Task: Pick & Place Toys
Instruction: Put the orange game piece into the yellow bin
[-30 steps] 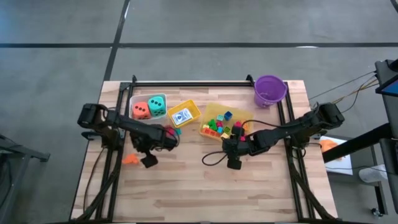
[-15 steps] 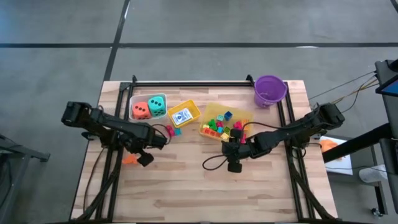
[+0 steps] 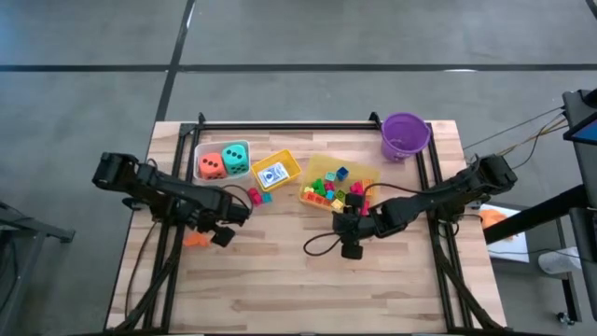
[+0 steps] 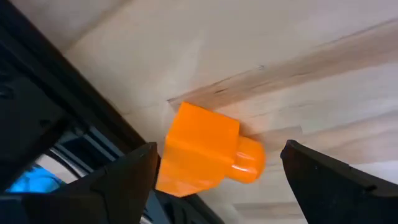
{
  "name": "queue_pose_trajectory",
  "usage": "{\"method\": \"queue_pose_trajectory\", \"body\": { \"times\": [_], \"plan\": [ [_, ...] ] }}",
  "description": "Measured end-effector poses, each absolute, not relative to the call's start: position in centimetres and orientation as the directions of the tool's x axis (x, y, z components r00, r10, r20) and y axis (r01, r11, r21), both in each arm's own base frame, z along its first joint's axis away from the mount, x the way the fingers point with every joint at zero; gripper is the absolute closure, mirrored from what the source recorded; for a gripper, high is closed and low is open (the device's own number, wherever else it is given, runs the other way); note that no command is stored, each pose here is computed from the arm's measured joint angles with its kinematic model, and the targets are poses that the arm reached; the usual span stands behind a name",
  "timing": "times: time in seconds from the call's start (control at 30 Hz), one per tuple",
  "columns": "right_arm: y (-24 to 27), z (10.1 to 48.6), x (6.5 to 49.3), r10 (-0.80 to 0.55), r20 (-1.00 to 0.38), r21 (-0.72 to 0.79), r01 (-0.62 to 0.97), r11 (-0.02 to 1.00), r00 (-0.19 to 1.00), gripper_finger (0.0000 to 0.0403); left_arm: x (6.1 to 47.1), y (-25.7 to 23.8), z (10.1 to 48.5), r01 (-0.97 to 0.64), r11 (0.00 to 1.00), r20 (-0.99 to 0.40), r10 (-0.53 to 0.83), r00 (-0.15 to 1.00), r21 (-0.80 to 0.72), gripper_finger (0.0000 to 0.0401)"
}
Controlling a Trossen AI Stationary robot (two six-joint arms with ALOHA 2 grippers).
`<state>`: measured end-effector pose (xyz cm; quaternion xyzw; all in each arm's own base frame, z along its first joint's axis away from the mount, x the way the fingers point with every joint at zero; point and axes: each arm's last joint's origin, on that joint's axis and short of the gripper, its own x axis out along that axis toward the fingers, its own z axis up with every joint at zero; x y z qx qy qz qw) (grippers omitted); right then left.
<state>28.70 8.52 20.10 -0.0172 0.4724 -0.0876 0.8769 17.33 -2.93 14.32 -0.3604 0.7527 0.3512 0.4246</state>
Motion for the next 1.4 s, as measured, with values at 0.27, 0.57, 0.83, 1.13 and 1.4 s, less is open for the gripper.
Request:
{"method": "queue_pose_trajectory", "body": {
  "times": [0.27,0.57,0.83,1.13,1.4],
  "plan": [
    [9.0,20.1,28.5,-0.161,-0.827,-0.119,0.113,0.987,0.539,0.0218,16.2,-3.2,12.3,-0.900,0.385,-0.860,-0.370,-0.352,0.203,0.0062],
    [9.0,20.1,28.5,-0.159,-0.828,-0.120,0.106,0.987,0.538,0.0218,17.3,-4.5,12.9,-0.884,0.460,-0.850,-0.432,-0.303,0.081,0.0062],
    [9.0,20.1,28.5,-0.158,-0.828,-0.119,0.106,0.987,0.538,0.0218,16.9,-5.6,12.5,-0.853,0.518,-0.861,-0.401,-0.312,0.067,0.0062],
    [9.0,20.1,28.5,-0.157,-0.827,-0.118,0.107,0.987,0.540,0.0218,16.9,-6.1,12.2,-0.791,0.612,-0.891,-0.350,-0.289,0.016,0.0089],
    [9.0,20.1,28.6,-0.156,-0.826,-0.117,0.107,0.987,0.541,0.0218,16.9,-6.1,12.2,-0.766,0.643,-0.895,-0.341,-0.287,0.000,0.0152]
  ]
}}
